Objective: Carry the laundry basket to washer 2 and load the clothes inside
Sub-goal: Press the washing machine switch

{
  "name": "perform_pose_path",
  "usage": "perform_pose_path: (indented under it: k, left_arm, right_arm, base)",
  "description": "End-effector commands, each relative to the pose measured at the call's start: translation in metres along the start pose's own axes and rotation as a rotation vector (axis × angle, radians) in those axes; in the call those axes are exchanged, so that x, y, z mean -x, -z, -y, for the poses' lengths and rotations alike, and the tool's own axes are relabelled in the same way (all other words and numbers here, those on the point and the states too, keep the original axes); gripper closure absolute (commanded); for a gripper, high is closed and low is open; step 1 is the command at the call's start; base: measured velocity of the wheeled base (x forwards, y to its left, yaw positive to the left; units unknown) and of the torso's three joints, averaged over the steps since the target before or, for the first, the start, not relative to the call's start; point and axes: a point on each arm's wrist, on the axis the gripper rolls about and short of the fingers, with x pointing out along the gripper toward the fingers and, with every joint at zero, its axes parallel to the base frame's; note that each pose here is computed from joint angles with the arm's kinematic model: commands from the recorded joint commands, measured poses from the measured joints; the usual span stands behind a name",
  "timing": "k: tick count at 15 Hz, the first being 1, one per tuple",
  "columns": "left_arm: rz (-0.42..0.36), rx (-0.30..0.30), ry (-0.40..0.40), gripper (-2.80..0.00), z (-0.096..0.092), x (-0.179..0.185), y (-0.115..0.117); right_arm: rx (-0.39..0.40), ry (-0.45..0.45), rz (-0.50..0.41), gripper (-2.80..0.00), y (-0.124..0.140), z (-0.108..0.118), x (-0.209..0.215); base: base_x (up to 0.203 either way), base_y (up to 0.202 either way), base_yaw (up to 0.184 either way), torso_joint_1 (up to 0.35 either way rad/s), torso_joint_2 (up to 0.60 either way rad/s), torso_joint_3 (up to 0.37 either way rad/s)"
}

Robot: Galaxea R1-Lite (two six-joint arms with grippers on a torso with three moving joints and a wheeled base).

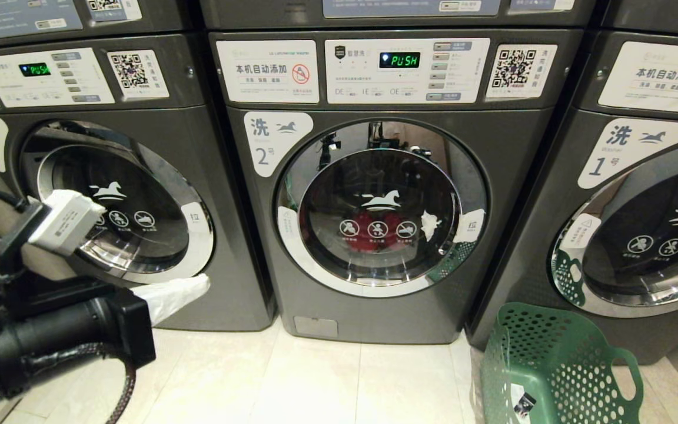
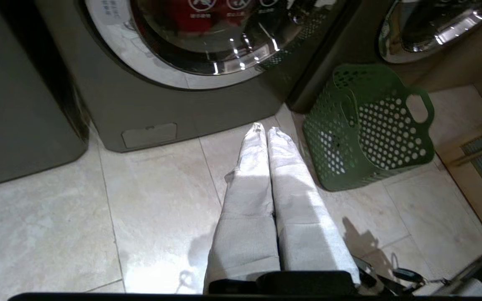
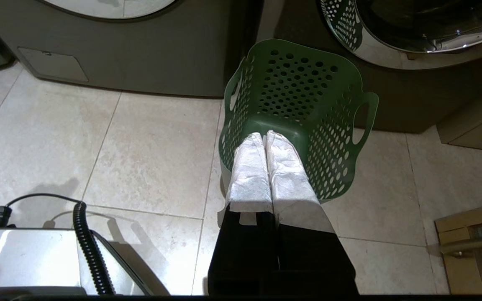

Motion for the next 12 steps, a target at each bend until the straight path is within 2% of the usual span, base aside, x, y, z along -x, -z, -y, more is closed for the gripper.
perform_pose_path:
  k: [1, 3, 4, 7, 9, 12]
  left_arm:
    - [0.004, 0.009, -0.035, 0.00, -0.007, -0.002, 0.010]
    - [-0.010, 0.024, -0.117, 0.00, -0.031, 0.015, 0.034]
    - [-0.025, 0.020, -0.120, 0.00, -0.036, 0.030, 0.052]
    - [0.022, -0.015, -0.126, 0.00, -0.024, 0.082, 0.104]
    - [0.085, -0.046, -0.149, 0.00, -0.012, 0.106, 0.125]
    - [0.196, -0.105, -0.244, 0.00, 0.000, 0.128, 0.148]
  right_arm:
    - [0.001, -0.001, -0.005, 0.00, 0.000, 0.000, 0.000]
    - [0.001, 0.000, -0.005, 0.00, 0.000, 0.000, 0.000]
    - [0.001, -0.001, -0.005, 0.00, 0.000, 0.000, 0.000]
    - [0.001, 0.000, -0.005, 0.00, 0.000, 0.000, 0.000]
    - [0.001, -0.001, -0.005, 0.00, 0.000, 0.000, 0.000]
    - [0.001, -0.001, -0.005, 0.00, 0.000, 0.000, 0.000]
  base:
    - [0.000, 0.000, 0.000, 0.000, 0.00, 0.000]
    - [0.000, 0.000, 0.000, 0.000, 0.00, 0.000]
    - [0.000, 0.000, 0.000, 0.000, 0.00, 0.000]
    - [0.000, 0.000, 0.000, 0.000, 0.00, 0.000]
    - [0.000, 0.000, 0.000, 0.000, 0.00, 0.000]
    - [0.000, 0.000, 0.000, 0.000, 0.00, 0.000]
